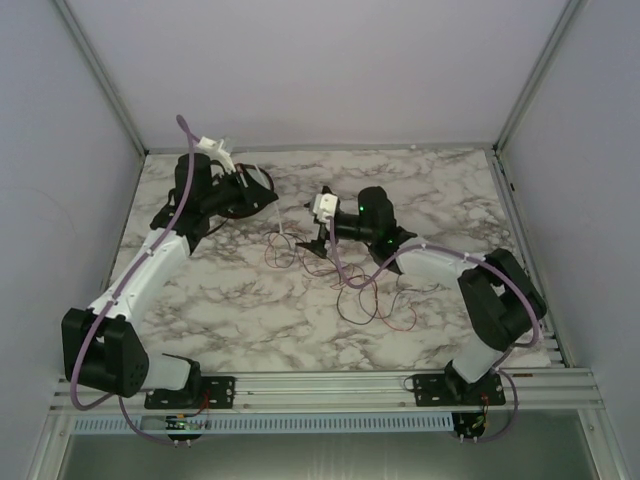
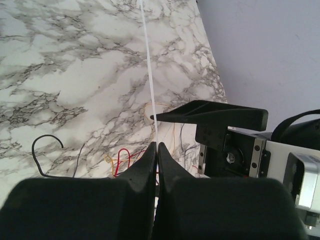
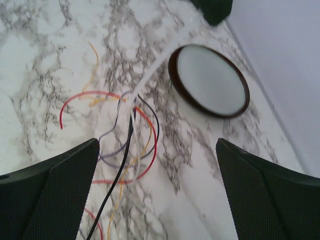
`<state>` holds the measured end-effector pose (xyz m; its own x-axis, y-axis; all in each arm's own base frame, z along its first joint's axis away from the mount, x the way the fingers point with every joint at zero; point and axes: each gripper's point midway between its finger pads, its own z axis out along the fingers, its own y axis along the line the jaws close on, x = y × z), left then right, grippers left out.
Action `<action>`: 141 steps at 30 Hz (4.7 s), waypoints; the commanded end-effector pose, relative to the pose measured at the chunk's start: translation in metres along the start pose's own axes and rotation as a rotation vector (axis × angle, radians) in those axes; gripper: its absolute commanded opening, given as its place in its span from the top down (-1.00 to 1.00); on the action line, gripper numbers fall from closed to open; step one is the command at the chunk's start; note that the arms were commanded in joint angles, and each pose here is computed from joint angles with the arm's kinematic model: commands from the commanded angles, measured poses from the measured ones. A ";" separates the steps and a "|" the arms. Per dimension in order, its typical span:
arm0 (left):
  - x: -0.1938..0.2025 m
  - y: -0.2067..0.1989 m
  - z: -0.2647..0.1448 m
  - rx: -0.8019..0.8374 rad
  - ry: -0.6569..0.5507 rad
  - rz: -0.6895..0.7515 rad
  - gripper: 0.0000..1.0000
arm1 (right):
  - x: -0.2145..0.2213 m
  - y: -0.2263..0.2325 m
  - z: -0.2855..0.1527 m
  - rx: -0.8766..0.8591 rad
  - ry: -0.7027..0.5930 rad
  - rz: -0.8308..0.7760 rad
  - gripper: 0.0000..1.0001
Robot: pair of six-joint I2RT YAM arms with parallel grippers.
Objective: Zip-tie the wires
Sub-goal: Adjust the cable at the center of the board, then place the cable at the center of the board.
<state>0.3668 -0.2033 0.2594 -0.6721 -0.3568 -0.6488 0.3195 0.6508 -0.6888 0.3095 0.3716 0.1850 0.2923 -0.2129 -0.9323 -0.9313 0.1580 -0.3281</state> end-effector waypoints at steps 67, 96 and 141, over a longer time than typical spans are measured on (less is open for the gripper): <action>0.037 -0.063 -0.059 0.556 -0.020 0.444 -0.96 | -0.077 0.029 -0.045 -0.225 0.146 0.612 1.00; 0.123 -0.029 -0.025 0.519 0.389 0.382 0.72 | -0.055 0.006 -0.054 -0.069 0.251 0.634 1.00; 0.190 0.140 -0.003 -0.228 0.652 -0.089 1.00 | 0.134 0.025 0.037 0.185 0.617 0.755 0.72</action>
<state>0.2728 -0.1816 0.0448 -0.9778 0.0026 -0.2095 0.1350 0.7727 -0.6203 0.3091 0.3796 0.0393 -0.5913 -0.4870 -0.6429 -0.7797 0.5490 0.3012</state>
